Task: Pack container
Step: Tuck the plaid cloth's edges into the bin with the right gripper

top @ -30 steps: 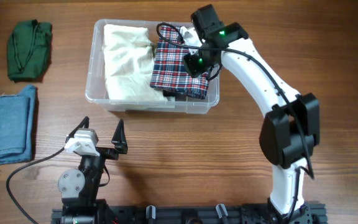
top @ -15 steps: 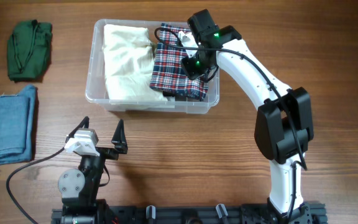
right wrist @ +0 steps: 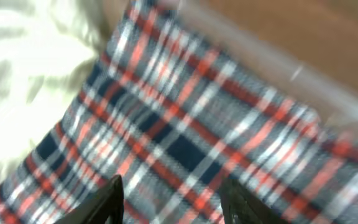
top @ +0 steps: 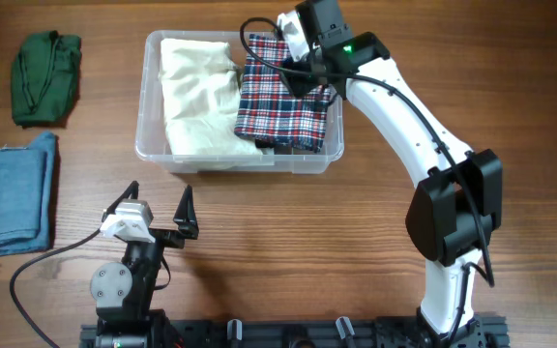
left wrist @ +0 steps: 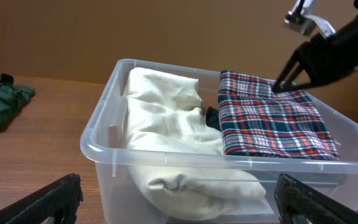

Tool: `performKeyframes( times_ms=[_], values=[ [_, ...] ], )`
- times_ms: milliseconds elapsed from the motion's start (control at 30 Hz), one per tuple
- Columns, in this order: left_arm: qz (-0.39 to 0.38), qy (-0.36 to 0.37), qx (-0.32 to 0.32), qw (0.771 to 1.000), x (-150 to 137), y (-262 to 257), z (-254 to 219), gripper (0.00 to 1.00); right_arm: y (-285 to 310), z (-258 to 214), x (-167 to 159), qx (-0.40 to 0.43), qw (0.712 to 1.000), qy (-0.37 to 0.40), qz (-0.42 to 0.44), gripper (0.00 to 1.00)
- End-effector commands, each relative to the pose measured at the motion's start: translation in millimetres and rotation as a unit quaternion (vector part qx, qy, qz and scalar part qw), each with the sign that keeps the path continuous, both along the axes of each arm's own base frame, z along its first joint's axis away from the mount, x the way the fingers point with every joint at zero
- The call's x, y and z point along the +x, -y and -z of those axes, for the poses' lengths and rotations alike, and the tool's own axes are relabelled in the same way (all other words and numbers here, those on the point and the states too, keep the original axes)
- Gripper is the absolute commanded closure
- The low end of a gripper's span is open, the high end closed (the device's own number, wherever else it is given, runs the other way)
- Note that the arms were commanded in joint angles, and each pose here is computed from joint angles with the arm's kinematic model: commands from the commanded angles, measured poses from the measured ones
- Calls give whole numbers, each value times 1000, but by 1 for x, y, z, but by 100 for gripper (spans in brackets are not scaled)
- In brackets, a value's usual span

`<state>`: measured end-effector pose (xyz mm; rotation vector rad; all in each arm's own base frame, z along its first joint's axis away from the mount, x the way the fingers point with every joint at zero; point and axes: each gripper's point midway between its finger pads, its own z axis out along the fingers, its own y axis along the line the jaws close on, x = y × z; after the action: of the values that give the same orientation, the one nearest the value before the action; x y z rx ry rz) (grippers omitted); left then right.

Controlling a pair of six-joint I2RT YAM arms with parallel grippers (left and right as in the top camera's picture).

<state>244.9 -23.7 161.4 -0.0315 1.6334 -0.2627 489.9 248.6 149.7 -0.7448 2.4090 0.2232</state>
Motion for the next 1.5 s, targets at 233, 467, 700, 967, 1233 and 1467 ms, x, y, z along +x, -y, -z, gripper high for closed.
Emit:
performKeyframes(
  times_ms=[233, 467, 700, 967, 1233, 1467],
  values=[
    [-4, -2, -4, 1000, 0, -2, 1, 0, -2, -18, 42, -8, 995, 101, -3, 53],
    [-4, -2, -4, 1000, 0, -2, 1, 0, -5, 31, 46, -23, 998, 64, -2, 90],
    [-4, -2, -4, 1000, 0, -2, 1, 0, -7, 87, 51, -31, 999, 32, 4, 94],
    [-4, -2, -4, 1000, 0, -2, 1, 0, -2, 159, 40, -56, 998, -29, 7, 96],
    [-4, -2, -4, 1000, 0, -2, 1, 0, -4, 159, 41, -50, 998, -32, 9, 96],
    [-4, -2, -4, 1000, 0, -2, 1, 0, -5, 125, 43, -37, 999, -16, 19, 40]
  ],
)
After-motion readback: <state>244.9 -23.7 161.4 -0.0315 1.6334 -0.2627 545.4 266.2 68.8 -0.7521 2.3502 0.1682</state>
